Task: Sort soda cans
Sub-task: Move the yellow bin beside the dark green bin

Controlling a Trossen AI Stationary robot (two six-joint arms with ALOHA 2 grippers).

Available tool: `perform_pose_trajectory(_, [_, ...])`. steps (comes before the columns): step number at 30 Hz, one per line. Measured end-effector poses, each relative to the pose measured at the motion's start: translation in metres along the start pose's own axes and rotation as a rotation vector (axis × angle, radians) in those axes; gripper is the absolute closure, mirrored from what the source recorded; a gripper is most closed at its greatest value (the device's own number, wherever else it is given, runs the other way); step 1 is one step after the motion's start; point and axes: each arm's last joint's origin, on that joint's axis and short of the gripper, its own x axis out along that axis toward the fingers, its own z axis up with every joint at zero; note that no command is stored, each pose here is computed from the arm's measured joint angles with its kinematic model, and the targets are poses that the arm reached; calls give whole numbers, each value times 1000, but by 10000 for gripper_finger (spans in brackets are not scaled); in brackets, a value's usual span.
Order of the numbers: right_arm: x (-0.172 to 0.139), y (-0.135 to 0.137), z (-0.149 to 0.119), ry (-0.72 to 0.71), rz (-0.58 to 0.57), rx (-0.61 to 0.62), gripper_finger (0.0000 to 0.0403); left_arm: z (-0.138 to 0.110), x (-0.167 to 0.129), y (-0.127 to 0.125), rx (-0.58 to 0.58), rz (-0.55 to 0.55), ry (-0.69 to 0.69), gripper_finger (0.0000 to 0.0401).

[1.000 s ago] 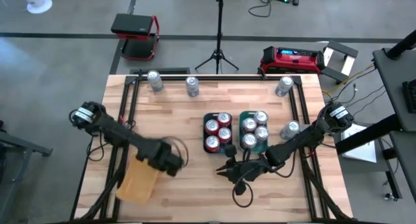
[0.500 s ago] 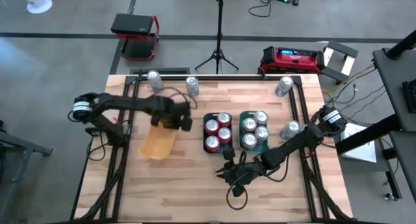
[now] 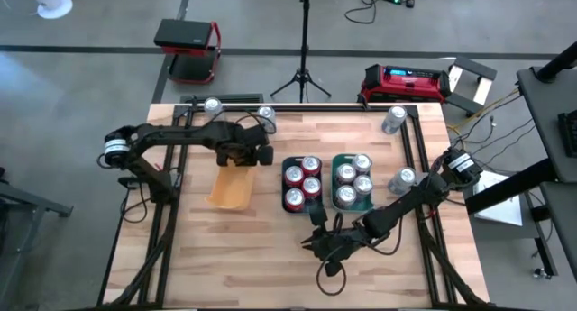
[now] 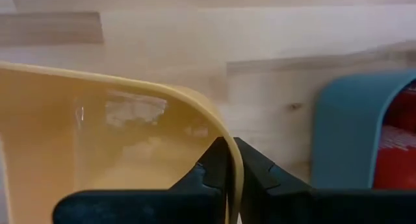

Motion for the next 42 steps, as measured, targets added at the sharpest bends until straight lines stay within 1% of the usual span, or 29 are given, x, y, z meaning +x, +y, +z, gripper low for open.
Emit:
perform_pose_trajectory(7, [0, 0, 0, -5, -1, 11, 343, 2, 2, -5, -54, -66, -28, 400])
perform_pose_trajectory(11, [0, 0, 1, -5, -1, 19, 335, 2, 3, -5, -85, -67, -27, 400])
perform_pose_trajectory(15, [0, 0, 1, -5, -1, 18, 327, 2, 4, -8, -124, -103, -35, 400])
perform_pose_trajectory(19, [0, 0, 1, -5, -2, 18, 319, 3, 4, -10, -128, -131, -43, 400])
perform_pose_trajectory(21, [0, 0, 1, -5, -2, 18, 316, 3, 5, -9, -128, -127, -41, 398])
perform_pose_trajectory(26, [0, 0, 1, -5, -2, 14, 309, 2, 9, -8, -123, -134, -47, 376])
perform_pose_trajectory(31, [0, 0, 1, -5, -2, 8, 309, 3, 11, -11, -119, -180, -89, 345])
perform_pose_trajectory(34, [0, 0, 1, -5, -2, 8, 315, 4, 10, -14, -96, -213, -100, 328])
perform_pose_trajectory(39, [0, 0, 0, -3, -2, 7, 326, 4, 4, -19, -25, -237, -60, 307])
perform_pose_trajectory(40, [0, 0, 0, -1, -2, 6, 328, 4, 1, -20, 0, -235, -48, 303])
perform_pose_trajectory(42, [0, 0, -1, 9, -1, 3, 330, 1, -6, -19, 60, -195, -20, 298])
